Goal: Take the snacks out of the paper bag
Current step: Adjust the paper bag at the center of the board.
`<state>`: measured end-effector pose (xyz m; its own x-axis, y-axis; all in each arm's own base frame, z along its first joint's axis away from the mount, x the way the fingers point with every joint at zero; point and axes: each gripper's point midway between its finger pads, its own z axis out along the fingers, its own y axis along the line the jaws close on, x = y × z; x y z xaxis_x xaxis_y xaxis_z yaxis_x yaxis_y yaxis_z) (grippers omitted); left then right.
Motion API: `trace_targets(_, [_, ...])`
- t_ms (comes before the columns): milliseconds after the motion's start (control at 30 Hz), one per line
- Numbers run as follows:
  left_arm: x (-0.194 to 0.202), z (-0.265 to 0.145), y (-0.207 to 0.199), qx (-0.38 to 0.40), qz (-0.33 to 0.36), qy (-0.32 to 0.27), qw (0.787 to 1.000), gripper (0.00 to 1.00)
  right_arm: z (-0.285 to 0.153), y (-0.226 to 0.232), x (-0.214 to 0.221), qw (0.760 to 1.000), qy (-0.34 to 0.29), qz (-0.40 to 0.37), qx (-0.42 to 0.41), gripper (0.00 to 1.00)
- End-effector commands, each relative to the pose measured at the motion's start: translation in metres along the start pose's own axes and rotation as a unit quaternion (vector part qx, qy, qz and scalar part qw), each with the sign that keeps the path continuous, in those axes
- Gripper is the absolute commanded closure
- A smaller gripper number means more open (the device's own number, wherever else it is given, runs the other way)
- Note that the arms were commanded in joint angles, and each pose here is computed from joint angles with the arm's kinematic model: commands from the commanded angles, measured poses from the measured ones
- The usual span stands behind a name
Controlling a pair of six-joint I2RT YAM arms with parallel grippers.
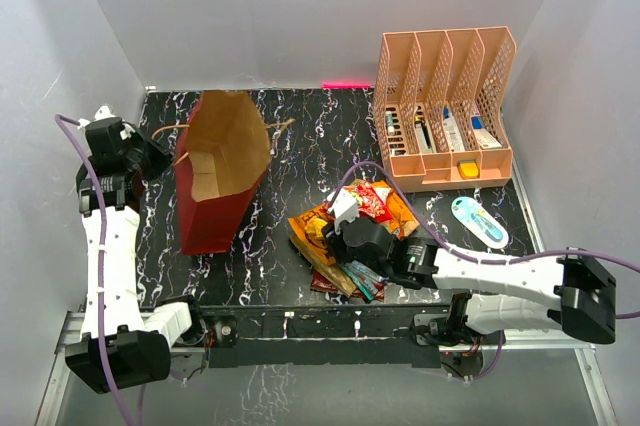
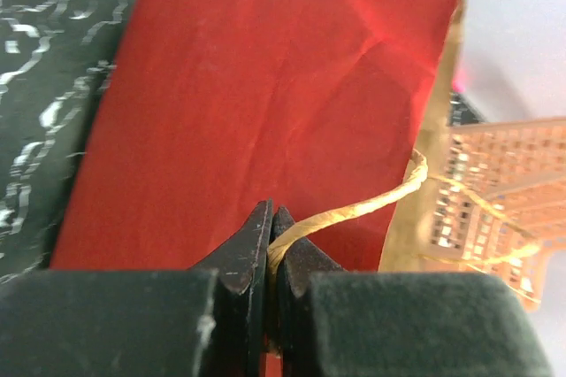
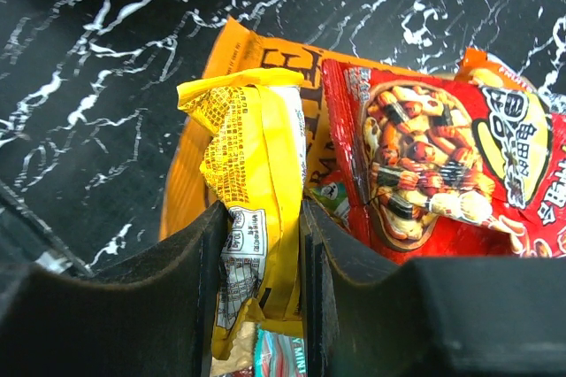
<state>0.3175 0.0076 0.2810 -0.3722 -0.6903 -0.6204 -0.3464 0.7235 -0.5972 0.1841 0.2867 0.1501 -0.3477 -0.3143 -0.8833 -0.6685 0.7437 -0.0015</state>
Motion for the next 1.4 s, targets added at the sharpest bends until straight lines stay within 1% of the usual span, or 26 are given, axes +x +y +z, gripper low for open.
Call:
trace_targets(0, [-0.014,-0.019,0.036,-0.098,0.064,-0.035,0.993,1.00,0.012,-0.007,-0.016,0.998,-0.043,0.034,0.039,0.72])
trace_targets(33, [-0.015,-0.022,0.042,-0.115,0.068,-0.038,0.990,1.00,0.014,-0.007,-0.013,0.998,-0.039,0.033,0.042,0.70])
trace_targets(100, [-0.016,-0.029,0.047,-0.126,0.075,-0.045,0.988,1.00,0.015,-0.008,-0.010,0.998,-0.034,0.033,0.044,0.66])
trace_targets(167, [-0.015,-0.032,0.052,-0.134,0.078,-0.050,0.987,1.00,0.013,-0.007,-0.009,0.998,-0.034,0.033,0.041,0.58])
trace_targets(233, [-0.013,-0.035,0.055,-0.140,0.080,-0.052,0.986,0.95,0.011,-0.006,-0.010,0.998,-0.034,0.028,0.034,0.53])
trace_targets(433, [-0.023,-0.046,0.062,-0.169,0.091,-0.071,0.979,0.83,0.002,-0.003,-0.023,0.998,-0.047,0.025,0.017,0.43])
trace_targets(567, [-0.034,-0.060,0.064,-0.188,0.095,-0.095,0.973,0.64,-0.008,0.007,-0.041,0.998,-0.055,0.026,-0.014,0.40])
trace_targets(667, [-0.040,-0.069,0.059,-0.185,0.094,-0.111,0.972,0.52,-0.018,0.021,-0.062,0.995,-0.074,0.019,-0.058,0.32])
trace_targets(767, [-0.044,-0.075,0.062,-0.194,0.094,-0.121,0.969,0.48,-0.025,0.036,-0.077,0.992,-0.083,0.006,-0.099,0.27])
trace_targets(833, [-0.047,-0.079,0.066,-0.207,0.098,-0.129,0.965,0.44,-0.028,0.039,-0.087,0.990,-0.089,0.004,-0.109,0.23])
trace_targets(867, [-0.048,-0.081,0.069,-0.215,0.099,-0.133,0.962,0.42,-0.030,0.039,-0.093,0.990,-0.095,0.007,-0.106,0.19])
trace_targets(900, [-0.049,-0.083,0.071,-0.222,0.100,-0.137,0.960,0.40,-0.030,0.035,-0.099,0.990,-0.101,0.014,-0.094,0.08])
trace_targets(933, [-0.051,-0.086,0.073,-0.230,0.100,-0.142,0.957,0.36,-0.031,0.029,-0.105,0.991,-0.108,0.033,-0.077,0.03])
trace_targets(967, [-0.053,-0.089,0.074,-0.235,0.101,-0.146,0.956,0.32,-0.031,0.020,-0.110,0.991,-0.114,0.058,-0.046,0.02])
trace_targets(1000, [-0.054,-0.091,0.075,-0.239,0.101,-0.149,0.954,0.30,-0.032,0.012,-0.114,0.990,-0.116,0.078,-0.021,0.02])
trace_targets(1033, [-0.056,-0.093,0.075,-0.243,0.102,-0.151,0.953,0.30,-0.032,0.008,-0.118,0.990,-0.115,0.081,-0.009,0.02])
trace_targets(1100, [-0.058,-0.097,0.078,-0.252,0.103,-0.158,0.949,0.28,-0.032,0.009,-0.123,0.992,-0.109,0.056,-0.009,0.02])
trace_targets(1200, [-0.061,-0.103,0.086,-0.275,0.107,-0.167,0.941,0.24,-0.032,0.006,-0.131,0.993,-0.108,0.043,0.005,0.02])
trace_targets(1233, [-0.062,-0.107,0.089,-0.286,0.107,-0.172,0.937,0.20,-0.032,0.005,-0.133,0.993,-0.108,0.041,0.008,0.02])
trace_targets(1300, [-0.065,-0.113,0.091,-0.296,0.103,-0.180,0.932,0.09,-0.031,0.004,-0.134,0.994,-0.105,0.040,0.011,0.02])
trace_targets(1333, [-0.067,-0.116,0.086,-0.288,0.103,-0.183,0.934,0.04,-0.031,0.006,-0.135,0.994,-0.104,0.039,0.008,0.02])
trace_targets(1367, [-0.068,-0.117,0.081,-0.281,0.103,-0.178,0.938,0.02,-0.030,0.007,-0.134,0.994,-0.103,0.039,0.006,0.02])
